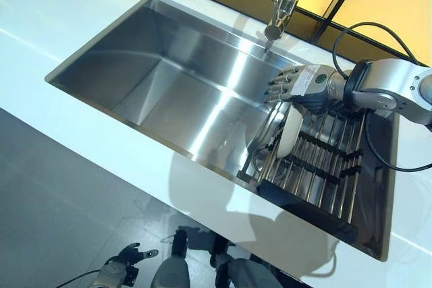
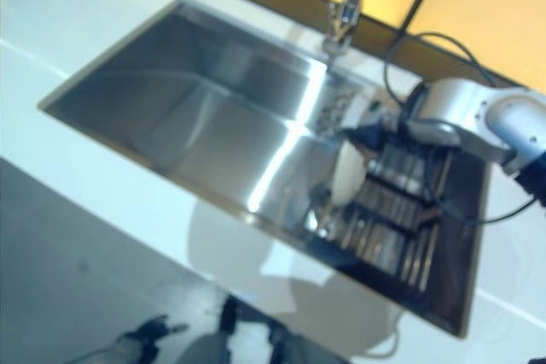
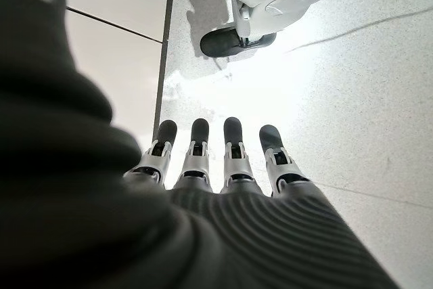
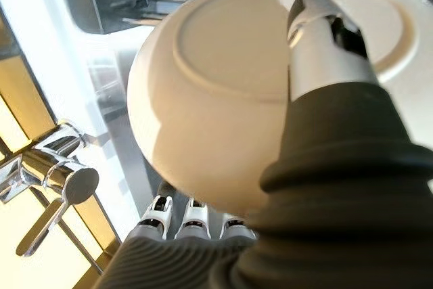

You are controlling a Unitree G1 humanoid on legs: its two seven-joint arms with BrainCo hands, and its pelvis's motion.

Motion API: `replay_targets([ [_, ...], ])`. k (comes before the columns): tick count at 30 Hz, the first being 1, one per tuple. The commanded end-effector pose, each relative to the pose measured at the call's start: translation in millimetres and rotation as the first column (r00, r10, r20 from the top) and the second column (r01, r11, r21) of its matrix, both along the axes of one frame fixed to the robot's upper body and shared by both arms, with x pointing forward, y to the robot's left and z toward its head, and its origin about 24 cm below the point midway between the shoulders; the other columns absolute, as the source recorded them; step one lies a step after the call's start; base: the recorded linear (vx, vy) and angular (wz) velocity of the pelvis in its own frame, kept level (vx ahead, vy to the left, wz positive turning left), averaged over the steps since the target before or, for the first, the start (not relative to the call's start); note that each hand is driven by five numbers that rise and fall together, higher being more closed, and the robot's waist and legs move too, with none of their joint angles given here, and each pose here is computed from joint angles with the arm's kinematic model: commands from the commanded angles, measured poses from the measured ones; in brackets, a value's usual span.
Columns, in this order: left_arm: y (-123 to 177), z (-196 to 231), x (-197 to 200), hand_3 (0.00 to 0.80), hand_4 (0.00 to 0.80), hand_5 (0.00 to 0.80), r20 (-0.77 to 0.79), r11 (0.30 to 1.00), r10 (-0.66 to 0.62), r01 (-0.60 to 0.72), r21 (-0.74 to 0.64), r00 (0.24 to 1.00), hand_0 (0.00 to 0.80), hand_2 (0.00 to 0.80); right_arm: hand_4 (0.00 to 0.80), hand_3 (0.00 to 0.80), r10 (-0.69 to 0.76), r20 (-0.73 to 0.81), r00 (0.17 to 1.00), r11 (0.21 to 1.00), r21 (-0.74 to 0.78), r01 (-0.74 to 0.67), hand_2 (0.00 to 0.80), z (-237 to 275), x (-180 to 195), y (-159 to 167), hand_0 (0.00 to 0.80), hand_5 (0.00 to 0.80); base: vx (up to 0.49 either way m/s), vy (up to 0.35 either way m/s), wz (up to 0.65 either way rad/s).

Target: Take plates into dishwasher

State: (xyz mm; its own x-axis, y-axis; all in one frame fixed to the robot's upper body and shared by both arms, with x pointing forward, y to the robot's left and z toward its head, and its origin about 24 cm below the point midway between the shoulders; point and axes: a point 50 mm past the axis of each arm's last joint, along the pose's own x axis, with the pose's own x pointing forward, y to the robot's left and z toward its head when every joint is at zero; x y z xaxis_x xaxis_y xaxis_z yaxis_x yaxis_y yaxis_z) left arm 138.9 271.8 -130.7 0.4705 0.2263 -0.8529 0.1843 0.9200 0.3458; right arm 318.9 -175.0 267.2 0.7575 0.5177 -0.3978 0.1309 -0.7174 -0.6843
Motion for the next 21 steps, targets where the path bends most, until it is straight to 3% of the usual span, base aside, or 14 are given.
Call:
replay_targets([
  [1,17.2,10.8,7.0,0.0,0.0,0.0,0.056,0.999,0.014,-0.016,0.037,0.998,0.0,0.0,0.0,0.0,-0.083,0.073,0.994,0.996,0.018,0.082,0.0,16.7,1.4,-22.2,0.0,0.0,0.0,0.0,0.0],
  [15,17.0,11.6,8.5,0.0,0.0,0.0,0.066,0.999,0.014,-0.016,0.036,0.998,0.0,0.0,0.0,0.0,-0.094,0.07,0.993,0.995,0.03,0.092,0.0,13.9,1.6,-25.0,0.0,0.0,0.0,0.0,0.0],
  [17,17.3,11.8,8.8,0.0,0.0,0.0,0.066,0.999,0.013,-0.016,0.037,0.998,0.0,0.0,0.471,0.471,-0.093,0.072,0.993,0.995,0.036,0.09,0.471,14.6,2.1,-24.8,0.471,0.471,0.0,0.0,0.0],
  [18,17.3,12.0,9.3,0.0,0.0,0.0,0.066,0.999,0.014,-0.016,0.036,0.998,0.0,0.0,0.54,0.54,-0.09,0.074,0.993,0.995,0.037,0.087,0.54,15.2,1.8,-25.1,0.54,0.54,0.0,0.0,0.0],
  [19,17.3,12.1,9.4,0.0,0.0,0.0,0.066,0.999,0.014,-0.017,0.036,0.998,0.0,0.0,0.8,0.8,-0.089,0.075,0.993,0.995,0.04,0.086,0.8,15.6,1.5,-25.3,0.8,0.8,0.0,0.0,0.0],
  [21,16.9,11.7,9.1,0.0,0.0,0.0,0.064,0.999,0.015,-0.018,0.036,0.998,0.0,0.0,0.8,0.8,-0.087,0.077,0.993,0.996,0.045,0.083,0.8,16.5,1.1,-24.7,0.8,0.8,0.0,0.0,0.0],
])
